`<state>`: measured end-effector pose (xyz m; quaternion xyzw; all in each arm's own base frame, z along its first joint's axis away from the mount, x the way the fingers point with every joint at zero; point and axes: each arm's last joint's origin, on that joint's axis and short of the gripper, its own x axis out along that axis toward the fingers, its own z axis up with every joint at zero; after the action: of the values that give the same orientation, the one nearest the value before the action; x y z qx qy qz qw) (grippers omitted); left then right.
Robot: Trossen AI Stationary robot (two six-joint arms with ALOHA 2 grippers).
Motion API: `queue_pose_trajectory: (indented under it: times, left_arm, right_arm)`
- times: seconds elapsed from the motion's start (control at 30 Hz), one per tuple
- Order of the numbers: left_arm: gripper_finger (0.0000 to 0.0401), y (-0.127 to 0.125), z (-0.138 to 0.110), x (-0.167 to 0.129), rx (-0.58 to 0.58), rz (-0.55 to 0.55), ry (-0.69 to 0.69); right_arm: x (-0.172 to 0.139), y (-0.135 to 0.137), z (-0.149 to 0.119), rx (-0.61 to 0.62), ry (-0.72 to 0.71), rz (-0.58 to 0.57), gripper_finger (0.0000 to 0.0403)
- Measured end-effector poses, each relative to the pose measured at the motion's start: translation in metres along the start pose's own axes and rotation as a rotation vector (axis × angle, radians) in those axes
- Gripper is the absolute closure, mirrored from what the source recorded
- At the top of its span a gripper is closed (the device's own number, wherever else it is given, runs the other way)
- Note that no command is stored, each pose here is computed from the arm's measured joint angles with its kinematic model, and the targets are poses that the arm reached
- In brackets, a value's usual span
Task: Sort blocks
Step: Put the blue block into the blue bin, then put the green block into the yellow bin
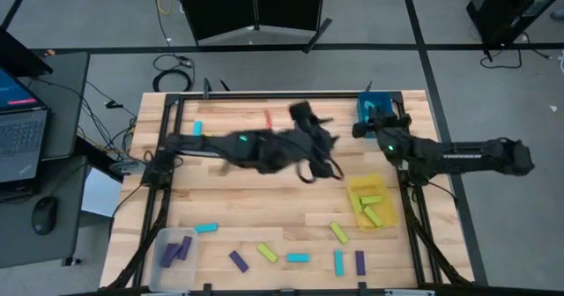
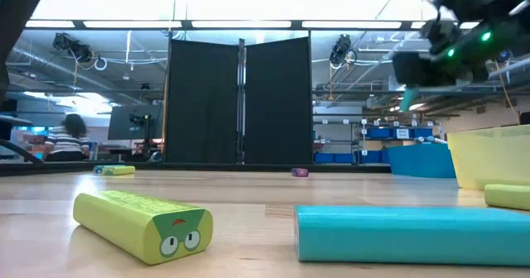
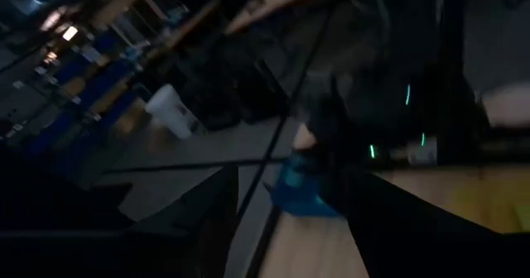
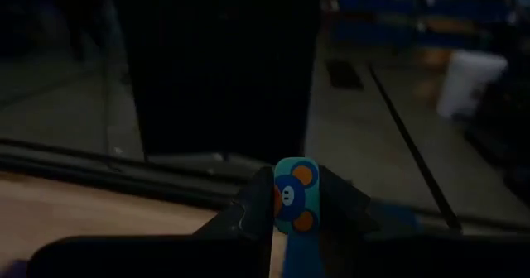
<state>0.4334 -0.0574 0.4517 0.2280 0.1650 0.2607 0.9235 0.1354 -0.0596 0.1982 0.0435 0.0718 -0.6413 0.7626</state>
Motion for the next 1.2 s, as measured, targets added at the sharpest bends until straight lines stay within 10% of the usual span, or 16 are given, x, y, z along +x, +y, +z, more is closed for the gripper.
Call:
queue_pose_trajectory:
  times: [0.27, 0.5, 0.83, 1.2]
  left_arm:
    - [0.0183, 0.090, 0.022, -0.081, -0.127, 0.091, -0.072]
    - [0.0183, 0.135, -0.008, -0.103, -0.234, 0.123, 0.117]
    - [0.0183, 0.087, -0.091, -0.055, -0.087, 0.136, 0.600]
    - [0.0183, 0.032, -0.219, -0.033, -0.168, 0.161, 0.884]
  right_arm:
    - [0.041, -0.019, -0.013, 0.048, 0.177, -0.079, 0.0331]
    - [0.053, -0.028, -0.015, 0.101, 0.237, -0.077, 0.0298]
    - [0.047, -0.027, -0.003, 0.189, 0.201, 0.077, 0.0148]
    - [0.016, -0.004, 0.032, 0.252, 0.019, 0.751, 0.0135]
